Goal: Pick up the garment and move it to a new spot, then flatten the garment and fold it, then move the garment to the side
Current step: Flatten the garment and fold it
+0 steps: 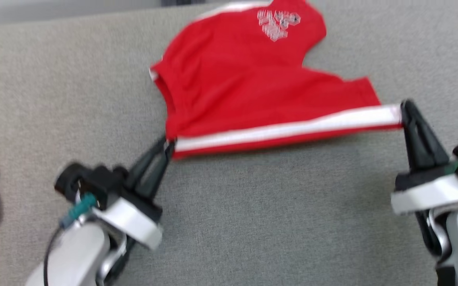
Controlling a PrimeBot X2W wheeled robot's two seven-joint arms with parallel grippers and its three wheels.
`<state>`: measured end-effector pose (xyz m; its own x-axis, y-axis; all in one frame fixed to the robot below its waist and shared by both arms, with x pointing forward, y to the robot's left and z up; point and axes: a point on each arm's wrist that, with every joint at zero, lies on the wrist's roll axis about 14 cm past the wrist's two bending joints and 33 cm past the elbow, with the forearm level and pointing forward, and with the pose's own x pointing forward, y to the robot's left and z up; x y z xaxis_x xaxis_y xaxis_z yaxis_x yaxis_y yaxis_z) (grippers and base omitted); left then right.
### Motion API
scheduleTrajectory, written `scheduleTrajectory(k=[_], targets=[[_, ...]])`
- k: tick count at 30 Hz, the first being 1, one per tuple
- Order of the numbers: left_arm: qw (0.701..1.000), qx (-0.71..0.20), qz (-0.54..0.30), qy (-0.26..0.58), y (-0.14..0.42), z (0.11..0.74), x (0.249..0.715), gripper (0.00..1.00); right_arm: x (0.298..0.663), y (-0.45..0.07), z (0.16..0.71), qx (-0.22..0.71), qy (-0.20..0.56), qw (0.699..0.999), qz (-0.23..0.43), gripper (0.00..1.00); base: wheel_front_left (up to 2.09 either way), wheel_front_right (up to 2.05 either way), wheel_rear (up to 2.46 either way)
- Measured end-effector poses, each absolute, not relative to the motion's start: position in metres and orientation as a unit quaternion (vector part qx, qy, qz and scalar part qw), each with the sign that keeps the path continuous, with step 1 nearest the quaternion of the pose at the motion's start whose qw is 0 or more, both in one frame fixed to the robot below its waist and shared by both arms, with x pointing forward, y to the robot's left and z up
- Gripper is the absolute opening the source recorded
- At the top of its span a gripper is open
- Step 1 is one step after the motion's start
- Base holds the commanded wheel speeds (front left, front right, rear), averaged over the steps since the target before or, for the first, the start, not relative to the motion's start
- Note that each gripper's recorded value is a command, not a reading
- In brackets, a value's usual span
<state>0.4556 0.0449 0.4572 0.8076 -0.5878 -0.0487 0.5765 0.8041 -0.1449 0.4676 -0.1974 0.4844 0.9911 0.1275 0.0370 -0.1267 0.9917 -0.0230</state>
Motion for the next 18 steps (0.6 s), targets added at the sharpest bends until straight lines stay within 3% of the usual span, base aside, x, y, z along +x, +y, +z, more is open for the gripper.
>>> scheduleTrajectory(k=[14,18], targets=[[0.955,-0.068,-0.281,0.068,0.051,0.466,0.373,0.0,0.385,-0.214,0.486,-0.004,-0.006,1.0,0.031,0.0,0.0,0.0,0.0],[0.938,-0.086,-0.318,0.106,0.036,0.464,0.351,0.0,0.373,-0.226,0.483,-0.024,0.002,1.0,0.015,0.0,0.0,0.0,0.0]])
